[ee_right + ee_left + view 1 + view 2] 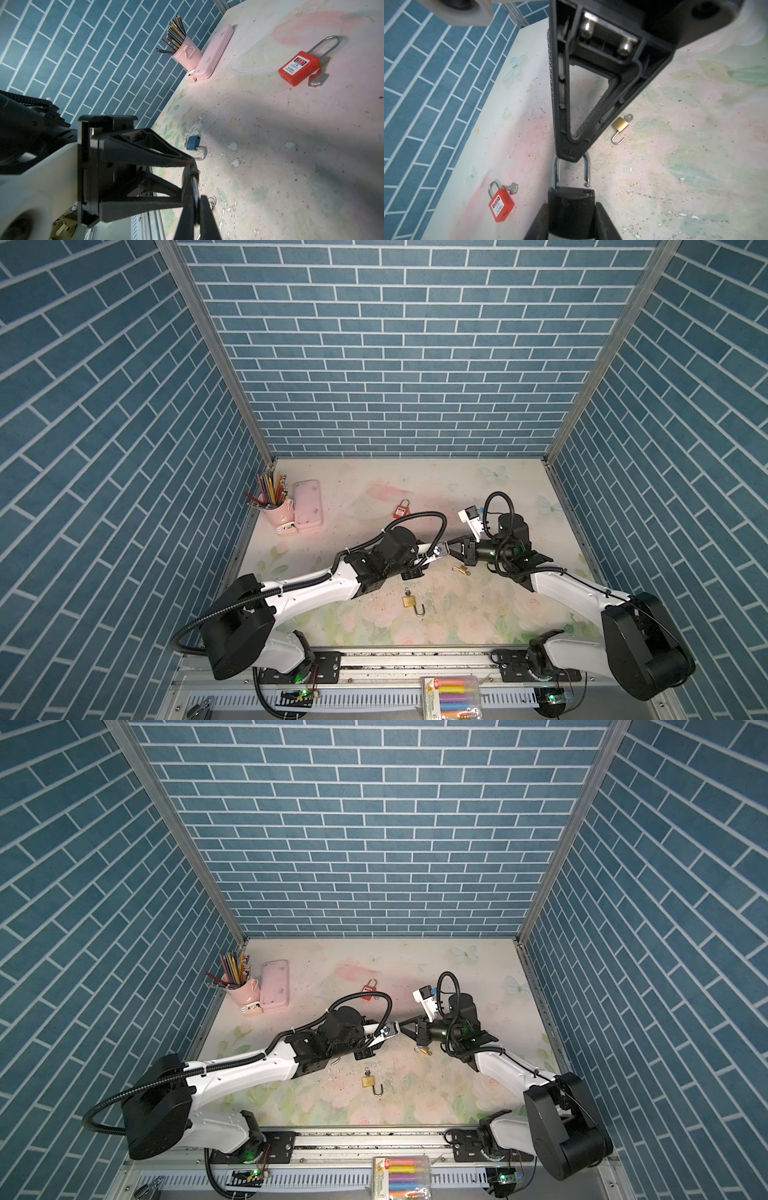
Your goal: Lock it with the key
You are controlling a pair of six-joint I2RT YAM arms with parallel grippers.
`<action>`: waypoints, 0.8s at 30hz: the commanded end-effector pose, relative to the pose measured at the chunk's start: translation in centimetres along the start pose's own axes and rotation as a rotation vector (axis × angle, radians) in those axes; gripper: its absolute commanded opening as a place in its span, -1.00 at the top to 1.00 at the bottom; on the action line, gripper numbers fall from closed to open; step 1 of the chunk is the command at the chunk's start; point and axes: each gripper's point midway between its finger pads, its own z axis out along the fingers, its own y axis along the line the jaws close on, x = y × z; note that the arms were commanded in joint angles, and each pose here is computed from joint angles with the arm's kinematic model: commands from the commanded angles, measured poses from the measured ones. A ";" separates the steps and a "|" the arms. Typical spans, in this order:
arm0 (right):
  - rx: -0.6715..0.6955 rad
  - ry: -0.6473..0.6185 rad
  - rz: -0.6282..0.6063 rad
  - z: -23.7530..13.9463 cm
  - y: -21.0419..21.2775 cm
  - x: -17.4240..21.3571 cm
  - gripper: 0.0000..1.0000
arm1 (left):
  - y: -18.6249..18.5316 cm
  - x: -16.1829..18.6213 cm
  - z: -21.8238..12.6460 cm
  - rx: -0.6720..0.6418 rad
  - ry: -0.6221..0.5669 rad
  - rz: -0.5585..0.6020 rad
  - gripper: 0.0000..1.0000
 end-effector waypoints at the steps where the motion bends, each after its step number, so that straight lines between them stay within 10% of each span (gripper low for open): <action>1: -0.040 0.030 0.035 0.4 0.5 0.1 1.00 | 2.7 -1.6 -0.4 -0.159 -0.057 0.011 1.00; 24: -0.050 0.094 0.095 2.7 -0.5 2.3 1.00 | 4.4 -7.7 -0.7 -0.241 -0.217 -0.040 1.00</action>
